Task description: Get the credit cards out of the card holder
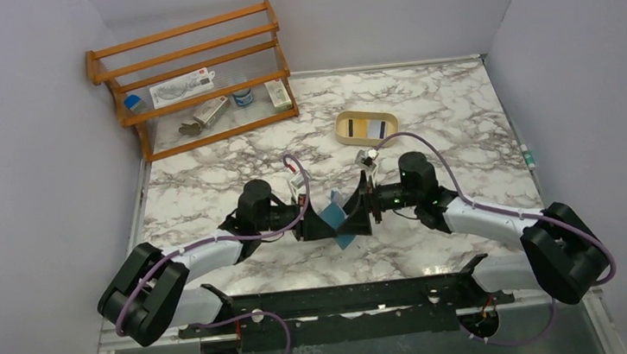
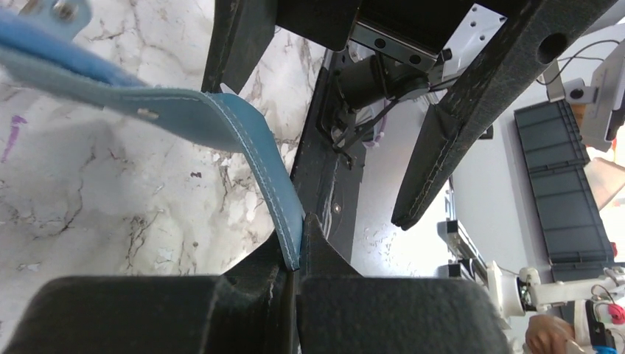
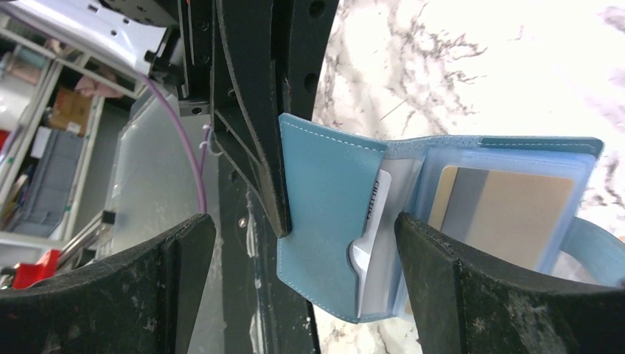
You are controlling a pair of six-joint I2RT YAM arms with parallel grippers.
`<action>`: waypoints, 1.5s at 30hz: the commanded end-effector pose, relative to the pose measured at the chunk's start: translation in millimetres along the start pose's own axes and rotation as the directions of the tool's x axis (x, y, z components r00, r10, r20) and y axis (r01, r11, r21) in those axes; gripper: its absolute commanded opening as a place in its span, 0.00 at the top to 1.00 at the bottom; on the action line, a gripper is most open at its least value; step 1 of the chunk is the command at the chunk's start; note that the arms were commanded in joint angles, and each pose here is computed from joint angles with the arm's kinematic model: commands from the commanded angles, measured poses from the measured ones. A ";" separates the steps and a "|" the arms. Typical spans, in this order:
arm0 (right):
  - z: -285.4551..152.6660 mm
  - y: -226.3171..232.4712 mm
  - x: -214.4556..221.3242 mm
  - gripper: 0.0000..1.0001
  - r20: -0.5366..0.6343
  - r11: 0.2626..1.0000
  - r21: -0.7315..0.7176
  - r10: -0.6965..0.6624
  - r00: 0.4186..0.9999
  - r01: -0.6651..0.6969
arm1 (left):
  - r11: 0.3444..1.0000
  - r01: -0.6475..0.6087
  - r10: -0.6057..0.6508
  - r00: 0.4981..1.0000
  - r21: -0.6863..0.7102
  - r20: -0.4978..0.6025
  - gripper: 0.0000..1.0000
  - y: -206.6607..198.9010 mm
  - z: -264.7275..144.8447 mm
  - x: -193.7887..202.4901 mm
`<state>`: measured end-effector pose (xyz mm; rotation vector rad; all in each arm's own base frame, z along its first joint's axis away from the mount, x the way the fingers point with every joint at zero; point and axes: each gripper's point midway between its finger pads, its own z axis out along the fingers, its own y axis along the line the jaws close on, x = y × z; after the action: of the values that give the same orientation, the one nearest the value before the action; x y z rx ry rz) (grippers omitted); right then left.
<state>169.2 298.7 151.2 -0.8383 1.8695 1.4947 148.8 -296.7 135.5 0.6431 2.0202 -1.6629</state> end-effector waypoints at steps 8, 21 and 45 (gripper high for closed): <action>-7.0 52.0 12.0 0.04 -0.131 0.952 -0.306 -0.019 0.991 -0.022 | 0.991 -0.131 0.130 0.990 0.015 0.059 1.00 -3.4 3.4 -25.4; -1.0 66.3 17.5 0.05 -0.176 0.929 -0.365 -0.010 0.984 -0.055 | 0.989 -0.116 0.125 0.988 -0.090 0.093 1.00 26.6 5.3 -45.7; -23.4 69.5 7.7 0.07 -0.157 0.912 -0.408 -0.014 0.987 -0.052 | 0.991 0.051 -0.049 0.999 -0.124 0.019 0.77 34.8 -0.4 -23.4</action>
<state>144.6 303.3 159.9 -0.9753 1.8305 1.7316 152.8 -291.6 120.3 0.6491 2.1466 -1.6867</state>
